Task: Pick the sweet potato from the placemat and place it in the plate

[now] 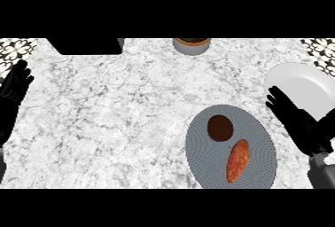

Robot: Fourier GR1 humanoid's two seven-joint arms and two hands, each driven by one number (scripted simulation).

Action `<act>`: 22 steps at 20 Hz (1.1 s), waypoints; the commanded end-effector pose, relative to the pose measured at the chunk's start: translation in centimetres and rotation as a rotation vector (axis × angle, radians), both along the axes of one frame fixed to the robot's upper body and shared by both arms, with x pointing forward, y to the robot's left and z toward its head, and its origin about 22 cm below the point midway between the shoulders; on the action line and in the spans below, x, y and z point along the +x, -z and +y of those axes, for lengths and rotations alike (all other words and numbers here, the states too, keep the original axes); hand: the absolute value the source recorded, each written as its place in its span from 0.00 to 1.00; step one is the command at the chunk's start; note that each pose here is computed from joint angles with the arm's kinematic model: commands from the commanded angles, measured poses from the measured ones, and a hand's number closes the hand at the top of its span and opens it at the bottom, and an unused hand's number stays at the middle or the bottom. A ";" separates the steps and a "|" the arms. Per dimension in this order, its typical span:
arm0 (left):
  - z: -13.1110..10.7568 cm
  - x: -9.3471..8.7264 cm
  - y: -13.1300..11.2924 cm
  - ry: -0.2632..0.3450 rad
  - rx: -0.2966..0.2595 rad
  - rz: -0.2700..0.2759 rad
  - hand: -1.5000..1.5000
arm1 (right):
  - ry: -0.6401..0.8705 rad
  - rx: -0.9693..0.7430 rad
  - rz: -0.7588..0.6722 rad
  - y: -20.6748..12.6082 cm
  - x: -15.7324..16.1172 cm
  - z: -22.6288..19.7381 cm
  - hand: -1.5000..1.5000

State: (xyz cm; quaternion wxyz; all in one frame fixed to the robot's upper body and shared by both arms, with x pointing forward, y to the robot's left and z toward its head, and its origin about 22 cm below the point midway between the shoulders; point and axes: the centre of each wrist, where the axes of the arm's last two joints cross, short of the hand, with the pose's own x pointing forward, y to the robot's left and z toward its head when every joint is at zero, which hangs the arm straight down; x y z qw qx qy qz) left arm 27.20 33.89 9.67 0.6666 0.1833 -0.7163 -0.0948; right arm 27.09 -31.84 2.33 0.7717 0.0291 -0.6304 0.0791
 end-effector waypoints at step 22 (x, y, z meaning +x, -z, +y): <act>-4.1 0.0 8.6 0.020 -0.237 0.227 0.50 | -0.032 -0.366 -0.398 7.7 -10.3 -5.6 0.00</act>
